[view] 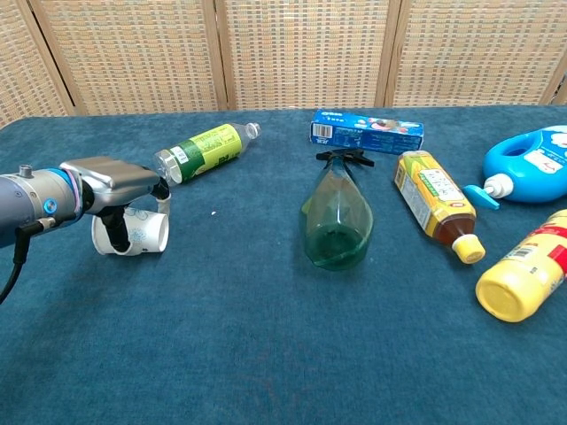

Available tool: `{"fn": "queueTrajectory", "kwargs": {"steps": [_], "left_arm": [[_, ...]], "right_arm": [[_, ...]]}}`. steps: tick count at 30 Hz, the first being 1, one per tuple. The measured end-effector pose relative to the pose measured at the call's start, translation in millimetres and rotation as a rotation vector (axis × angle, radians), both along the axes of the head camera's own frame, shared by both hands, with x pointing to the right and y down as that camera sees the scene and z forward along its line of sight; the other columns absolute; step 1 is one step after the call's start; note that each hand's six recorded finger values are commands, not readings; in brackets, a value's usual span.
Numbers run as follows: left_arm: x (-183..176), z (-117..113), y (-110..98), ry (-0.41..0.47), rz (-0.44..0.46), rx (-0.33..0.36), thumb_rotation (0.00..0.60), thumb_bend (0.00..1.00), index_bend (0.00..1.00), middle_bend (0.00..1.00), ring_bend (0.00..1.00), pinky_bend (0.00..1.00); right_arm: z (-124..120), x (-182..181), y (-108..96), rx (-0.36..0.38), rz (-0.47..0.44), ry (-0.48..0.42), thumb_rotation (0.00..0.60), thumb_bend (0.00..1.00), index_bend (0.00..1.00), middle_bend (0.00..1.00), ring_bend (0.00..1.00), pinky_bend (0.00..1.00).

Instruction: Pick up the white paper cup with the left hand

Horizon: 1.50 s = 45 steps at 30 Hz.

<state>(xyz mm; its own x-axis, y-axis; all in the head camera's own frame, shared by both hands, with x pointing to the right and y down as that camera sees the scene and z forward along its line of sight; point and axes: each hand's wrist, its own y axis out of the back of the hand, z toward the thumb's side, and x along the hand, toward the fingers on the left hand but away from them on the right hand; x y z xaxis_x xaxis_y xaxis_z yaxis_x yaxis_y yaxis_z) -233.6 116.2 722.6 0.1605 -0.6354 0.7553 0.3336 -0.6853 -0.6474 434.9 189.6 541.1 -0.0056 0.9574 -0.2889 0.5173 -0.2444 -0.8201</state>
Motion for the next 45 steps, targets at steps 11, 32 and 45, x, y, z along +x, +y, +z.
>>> {"fn": "queueTrajectory", "kwargs": {"steps": [11, 32, 45], "left_arm": [[-0.5, -13.9, -9.2, 0.106, -0.048, 0.079, 0.6, 0.3, 0.36, 0.15, 0.07, 0.11], [-31.8, -9.9, -6.9, 0.739, -0.459, 0.212, 0.6, 0.25, 0.34, 0.12, 0.06, 0.11], [-38.9, 23.8, 23.8, 0.822, -0.508, 0.156, 0.6, 0.23, 0.31, 0.06, 0.04, 0.08]], "right_arm": [[0.8, -3.0, 0.3, 0.003, -0.012, 0.003, 0.6, 0.1, 0.09, 0.0, 0.0, 0.0], [8.9, -12.6, 3.3, -0.006, -0.043, 0.036, 0.6, 0.1, 0.09, 0.0, 0.0, 0.0], [8.7, -14.9, 3.9, 0.0, -0.049, 0.037, 0.6, 0.1, 0.09, 0.0, 0.0, 0.0]]}}
